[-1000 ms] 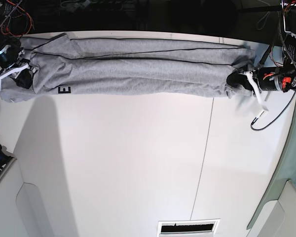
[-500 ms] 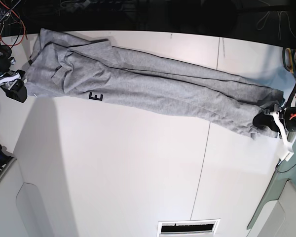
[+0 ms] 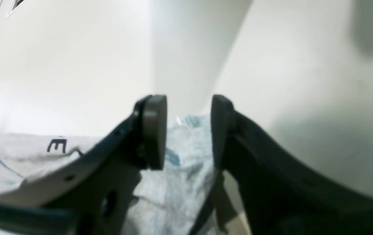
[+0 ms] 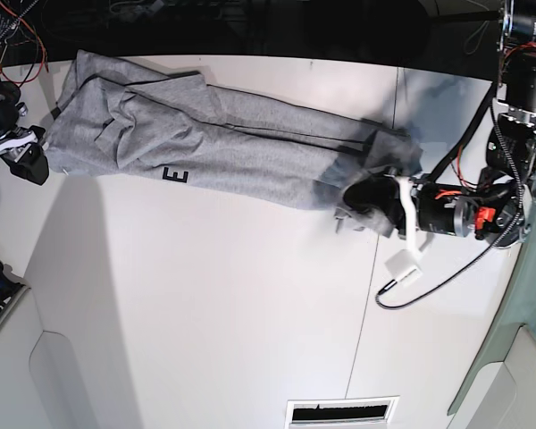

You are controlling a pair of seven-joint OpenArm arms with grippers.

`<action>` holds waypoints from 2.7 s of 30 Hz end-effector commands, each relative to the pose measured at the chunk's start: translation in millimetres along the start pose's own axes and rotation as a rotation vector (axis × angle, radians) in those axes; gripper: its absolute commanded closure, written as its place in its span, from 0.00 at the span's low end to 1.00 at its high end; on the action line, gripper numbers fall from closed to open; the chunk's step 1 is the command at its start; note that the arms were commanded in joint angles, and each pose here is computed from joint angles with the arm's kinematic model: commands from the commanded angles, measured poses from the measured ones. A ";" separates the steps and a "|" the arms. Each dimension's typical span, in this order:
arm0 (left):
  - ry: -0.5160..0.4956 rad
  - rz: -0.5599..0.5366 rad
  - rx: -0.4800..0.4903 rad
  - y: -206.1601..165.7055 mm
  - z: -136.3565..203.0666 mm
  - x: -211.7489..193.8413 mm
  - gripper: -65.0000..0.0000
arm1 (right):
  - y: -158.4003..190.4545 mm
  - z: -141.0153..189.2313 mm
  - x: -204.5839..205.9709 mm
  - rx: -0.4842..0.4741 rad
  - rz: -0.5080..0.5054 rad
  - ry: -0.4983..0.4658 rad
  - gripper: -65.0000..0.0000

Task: Layout the t-shirt on the table in an organized manner, then fold the t-shirt properly
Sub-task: 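Lift the strip end with the left gripper and fold it toward the right gripper, then lower the right gripper onto the folded stack and grasp its edge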

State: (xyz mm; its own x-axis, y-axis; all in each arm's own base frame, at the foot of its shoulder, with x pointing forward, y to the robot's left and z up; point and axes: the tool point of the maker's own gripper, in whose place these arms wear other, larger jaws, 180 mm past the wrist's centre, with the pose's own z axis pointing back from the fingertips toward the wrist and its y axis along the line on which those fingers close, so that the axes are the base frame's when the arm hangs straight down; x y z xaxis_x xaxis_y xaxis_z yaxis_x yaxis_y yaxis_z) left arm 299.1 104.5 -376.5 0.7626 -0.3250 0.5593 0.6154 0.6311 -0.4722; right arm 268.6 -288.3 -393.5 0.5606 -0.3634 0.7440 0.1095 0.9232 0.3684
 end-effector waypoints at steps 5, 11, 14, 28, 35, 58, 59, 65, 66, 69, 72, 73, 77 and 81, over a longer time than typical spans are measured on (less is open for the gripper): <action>-0.053 -0.057 -0.031 -22.0 -29.1 23.3 0.61 | -0.4 3.2 17.7 0.007 0.019 -0.045 0.65; 0.001 -0.055 -0.150 -61.4 -70.4 13.6 0.44 | -8.5 7.4 16.1 -0.014 0.013 -0.024 0.44; -0.012 -0.067 -0.193 -79.5 -82.5 19.3 0.44 | -20.8 15.5 22.5 -0.039 -0.002 -0.027 0.38; -0.246 0.037 -0.123 -41.7 -37.9 61.7 0.44 | -44.6 30.1 -21.2 0.018 -0.167 0.141 0.38; -0.303 0.079 0.003 5.7 8.6 59.7 0.44 | -9.7 13.6 -68.3 0.105 -0.224 0.249 0.38; -0.226 0.175 0.290 76.2 75.4 -31.8 0.44 | -20.4 7.3 -56.3 0.040 -0.174 0.164 1.00; -0.224 0.186 0.291 75.8 75.0 -37.9 0.44 | -28.3 10.7 -49.0 0.024 -0.167 0.151 1.00; -0.190 0.250 0.280 62.9 54.5 -81.9 0.44 | -64.3 31.9 4.2 -0.042 -0.091 0.071 1.00; -0.188 0.262 0.272 59.2 49.7 -87.6 0.44 | -66.5 35.0 14.4 -0.044 -0.077 0.055 1.00; -0.185 0.297 0.240 46.9 34.8 -98.3 0.44 | -60.3 41.0 39.2 -0.024 -0.039 0.020 1.00; -0.192 0.327 0.207 35.0 20.7 -103.6 0.44 | -32.6 43.2 55.7 0.039 0.010 0.001 1.00; -0.198 0.335 0.196 31.0 15.8 -103.6 0.44 | -22.2 44.0 61.3 0.055 0.035 -0.013 1.00; -0.227 0.365 0.151 16.0 -3.0 -99.3 0.44 | 23.6 48.5 80.1 0.127 0.109 -0.093 1.00; -0.247 0.384 0.115 3.0 -18.8 -94.1 0.44 | 72.2 49.5 79.9 0.208 0.155 -0.131 1.00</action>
State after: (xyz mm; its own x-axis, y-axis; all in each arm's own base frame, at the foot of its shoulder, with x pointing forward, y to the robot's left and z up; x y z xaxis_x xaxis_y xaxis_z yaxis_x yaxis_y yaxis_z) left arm 224.4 120.9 -452.3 0.8714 0.1148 0.4769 0.2369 0.7528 -0.6141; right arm 275.6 -257.1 -294.9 0.4914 -0.2490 0.8346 -0.1191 0.9300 0.3476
